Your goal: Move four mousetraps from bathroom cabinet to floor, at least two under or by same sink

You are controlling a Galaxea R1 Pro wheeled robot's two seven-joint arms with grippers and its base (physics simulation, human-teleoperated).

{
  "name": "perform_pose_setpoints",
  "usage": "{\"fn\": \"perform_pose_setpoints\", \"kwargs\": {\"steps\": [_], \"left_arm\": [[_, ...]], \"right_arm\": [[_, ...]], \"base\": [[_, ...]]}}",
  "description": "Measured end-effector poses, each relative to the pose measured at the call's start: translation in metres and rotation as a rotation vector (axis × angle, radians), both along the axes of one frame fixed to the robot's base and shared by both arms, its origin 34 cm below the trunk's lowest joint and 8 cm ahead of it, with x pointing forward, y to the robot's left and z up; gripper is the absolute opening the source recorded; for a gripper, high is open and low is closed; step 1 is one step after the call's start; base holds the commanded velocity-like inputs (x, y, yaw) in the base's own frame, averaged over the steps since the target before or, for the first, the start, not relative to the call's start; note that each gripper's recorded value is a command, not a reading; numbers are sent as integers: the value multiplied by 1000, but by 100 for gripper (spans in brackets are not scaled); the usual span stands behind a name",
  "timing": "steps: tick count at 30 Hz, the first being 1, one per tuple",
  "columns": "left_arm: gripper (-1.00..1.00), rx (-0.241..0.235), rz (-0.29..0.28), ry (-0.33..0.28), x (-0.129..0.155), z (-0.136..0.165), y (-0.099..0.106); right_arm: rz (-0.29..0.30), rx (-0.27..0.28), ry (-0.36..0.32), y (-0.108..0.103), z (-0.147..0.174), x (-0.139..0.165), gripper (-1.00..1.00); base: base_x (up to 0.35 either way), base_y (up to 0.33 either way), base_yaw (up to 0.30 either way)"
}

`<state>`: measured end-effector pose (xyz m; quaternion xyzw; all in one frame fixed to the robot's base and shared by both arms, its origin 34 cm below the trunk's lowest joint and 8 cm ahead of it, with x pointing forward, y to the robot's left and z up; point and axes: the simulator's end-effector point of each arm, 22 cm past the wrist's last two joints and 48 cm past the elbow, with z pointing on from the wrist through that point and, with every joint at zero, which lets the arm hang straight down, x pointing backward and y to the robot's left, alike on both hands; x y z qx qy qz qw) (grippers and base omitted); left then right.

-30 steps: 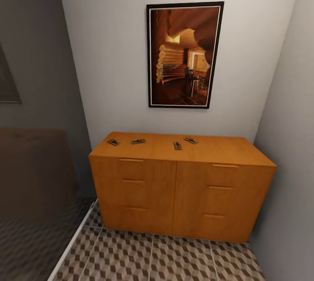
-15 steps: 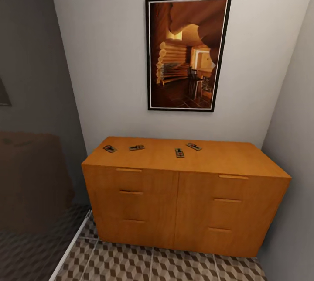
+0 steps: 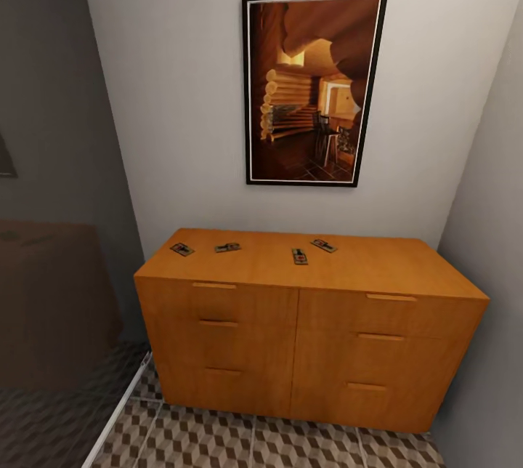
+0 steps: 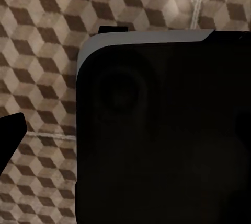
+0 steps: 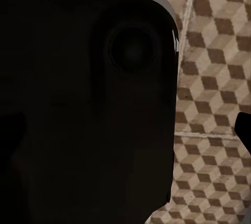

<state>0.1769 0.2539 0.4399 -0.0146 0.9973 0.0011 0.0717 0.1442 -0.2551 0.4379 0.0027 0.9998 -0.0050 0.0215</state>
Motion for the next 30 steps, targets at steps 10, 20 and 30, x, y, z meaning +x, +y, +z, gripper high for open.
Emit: {"fn": "perform_pose_setpoints", "kwargs": {"steps": [10,20,30], "left_arm": [[100,-2,0,0,0,0,-2],[100,80,38,48,-55,2,47],[100,89,36,-18,-27,3,54]], "right_arm": [[19,-1,-10,-1,0,2,100],[5,3,43,-10,3,-55,100],[13,-44,-21,-51,5,-46,100]], "base": [[0,0,0],[0,0,0],[0,0,0]]}}
